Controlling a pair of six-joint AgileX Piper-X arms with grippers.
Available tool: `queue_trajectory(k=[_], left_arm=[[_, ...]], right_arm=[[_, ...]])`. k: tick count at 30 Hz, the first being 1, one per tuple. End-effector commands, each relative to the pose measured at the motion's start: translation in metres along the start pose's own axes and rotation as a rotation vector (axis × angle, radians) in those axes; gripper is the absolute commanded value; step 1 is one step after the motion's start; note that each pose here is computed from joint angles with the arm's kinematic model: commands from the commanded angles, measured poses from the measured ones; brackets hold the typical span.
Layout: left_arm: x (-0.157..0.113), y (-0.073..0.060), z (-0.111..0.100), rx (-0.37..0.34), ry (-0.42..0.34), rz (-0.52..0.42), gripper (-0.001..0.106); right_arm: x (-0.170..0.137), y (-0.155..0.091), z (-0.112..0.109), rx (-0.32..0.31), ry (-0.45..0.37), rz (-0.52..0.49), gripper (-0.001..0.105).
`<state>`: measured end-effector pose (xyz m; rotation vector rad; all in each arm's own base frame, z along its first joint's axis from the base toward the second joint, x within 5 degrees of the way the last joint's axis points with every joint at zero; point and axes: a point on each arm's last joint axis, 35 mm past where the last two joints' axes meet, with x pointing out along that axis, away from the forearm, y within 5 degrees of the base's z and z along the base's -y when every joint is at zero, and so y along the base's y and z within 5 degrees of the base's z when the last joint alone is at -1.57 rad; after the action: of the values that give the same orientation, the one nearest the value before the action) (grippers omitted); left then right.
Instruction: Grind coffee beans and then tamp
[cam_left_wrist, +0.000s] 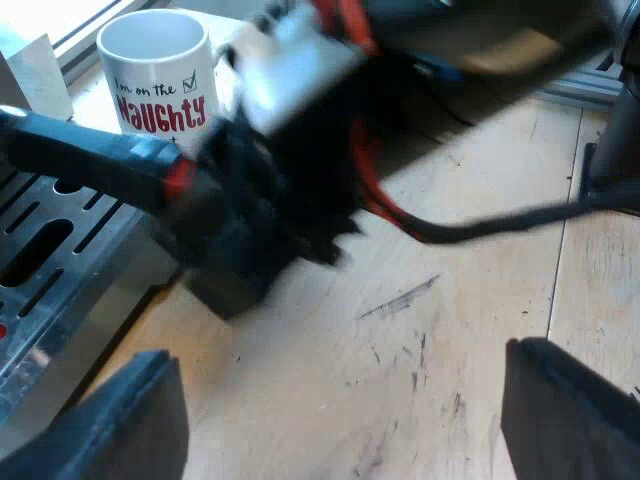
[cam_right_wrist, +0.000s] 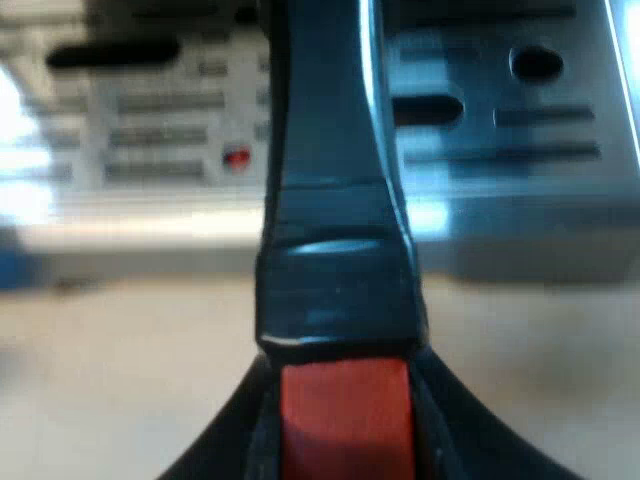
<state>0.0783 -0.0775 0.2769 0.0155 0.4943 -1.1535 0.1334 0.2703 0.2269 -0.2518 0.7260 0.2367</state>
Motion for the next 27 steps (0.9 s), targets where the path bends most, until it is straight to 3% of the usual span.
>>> queue_trajectory(k=[1, 10, 21, 27], left_arm=[[-0.001, -0.002, 0.001, 0.006, -0.005, -0.018, 0.067], [-0.001, -0.002, 0.001, 0.006, -0.005, -0.018, 0.067], [-0.001, -0.002, 0.0, -0.006, 0.0, -0.018, 0.067], [-0.017, -0.012, 0.007, 0.002, -0.013, -0.018, 0.067]], right_arm=[[-0.009, 0.006, -0.002, -0.03, 0.002, 0.039, 0.0], [-0.015, 0.009, -0.009, -0.013, 0.01, 0.022, 0.0], [-0.037, 0.021, -0.028, -0.058, -0.006, 0.034, 0.0], [-0.05, 0.016, -0.025, -0.062, -0.025, 0.047, 0.0]])
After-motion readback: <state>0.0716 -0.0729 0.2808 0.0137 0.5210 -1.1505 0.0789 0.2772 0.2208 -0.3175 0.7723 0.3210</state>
